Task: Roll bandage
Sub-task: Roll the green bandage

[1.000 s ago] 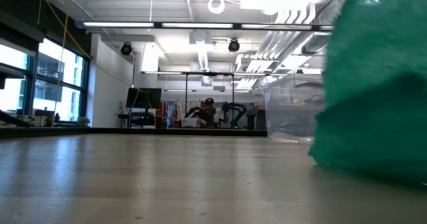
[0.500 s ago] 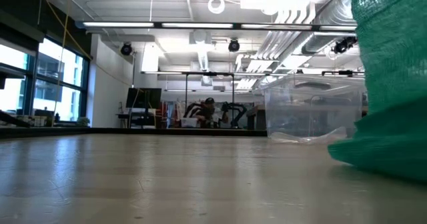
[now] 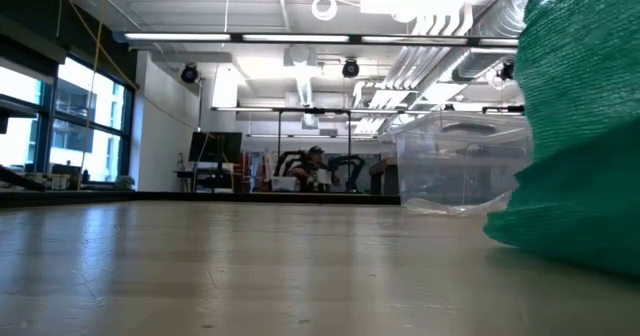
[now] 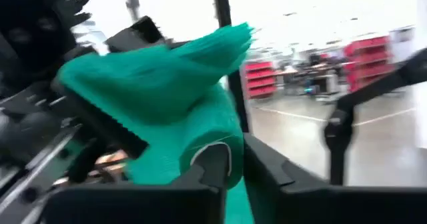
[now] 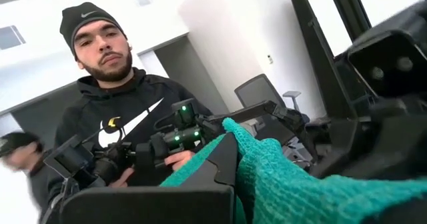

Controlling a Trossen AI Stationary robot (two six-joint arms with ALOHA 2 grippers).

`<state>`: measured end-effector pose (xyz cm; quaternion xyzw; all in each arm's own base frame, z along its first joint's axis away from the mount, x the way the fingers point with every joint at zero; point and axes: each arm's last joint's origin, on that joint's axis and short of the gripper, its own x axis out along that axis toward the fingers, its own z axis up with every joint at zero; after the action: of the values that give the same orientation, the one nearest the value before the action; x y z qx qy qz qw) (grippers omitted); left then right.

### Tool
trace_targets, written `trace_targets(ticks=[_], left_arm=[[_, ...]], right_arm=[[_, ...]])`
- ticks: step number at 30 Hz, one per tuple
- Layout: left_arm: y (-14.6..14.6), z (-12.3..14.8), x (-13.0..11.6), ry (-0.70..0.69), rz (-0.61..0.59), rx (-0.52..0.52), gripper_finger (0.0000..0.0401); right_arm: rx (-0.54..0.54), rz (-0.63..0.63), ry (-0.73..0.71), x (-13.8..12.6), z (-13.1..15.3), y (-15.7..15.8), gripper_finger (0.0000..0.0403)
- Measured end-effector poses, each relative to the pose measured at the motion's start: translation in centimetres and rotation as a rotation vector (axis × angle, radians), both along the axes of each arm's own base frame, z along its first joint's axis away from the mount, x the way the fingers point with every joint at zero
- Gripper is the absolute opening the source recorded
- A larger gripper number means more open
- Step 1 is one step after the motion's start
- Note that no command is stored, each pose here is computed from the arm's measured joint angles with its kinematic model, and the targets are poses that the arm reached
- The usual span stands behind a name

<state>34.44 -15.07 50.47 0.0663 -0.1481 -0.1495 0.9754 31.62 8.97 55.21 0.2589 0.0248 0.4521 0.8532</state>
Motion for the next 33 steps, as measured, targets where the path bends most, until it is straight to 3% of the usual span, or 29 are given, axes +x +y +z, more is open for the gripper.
trace_targets(ticks=[10,19,24,29,33], left_arm=[[2.1,2.1,-5.5,0.201,-0.165,-0.055,0.0009],[2.8,2.3,-8.4,0.417,-0.355,-0.206,0.0009],[2.7,2.6,-8.7,0.429,-0.416,-0.247,0.0009],[2.8,3.0,-8.7,0.385,-0.418,-0.249,0.0009],[3.2,3.7,-9.1,0.29,-0.35,-0.215,0.0009]], right_arm=[[0.037,0.039,0.092,0.0,-0.2,0.0,0.0016],[-0.014,-0.034,0.305,0.7,-2.3,-1.9,0.0139],[-0.107,-0.108,0.464,0.7,-4.4,-4.1,0.0182],[-0.173,-0.176,0.572,-0.6,-5.3,-5.8,0.0183],[-0.246,-0.319,0.574,-2.4,-4.8,-6.1,0.0183]])
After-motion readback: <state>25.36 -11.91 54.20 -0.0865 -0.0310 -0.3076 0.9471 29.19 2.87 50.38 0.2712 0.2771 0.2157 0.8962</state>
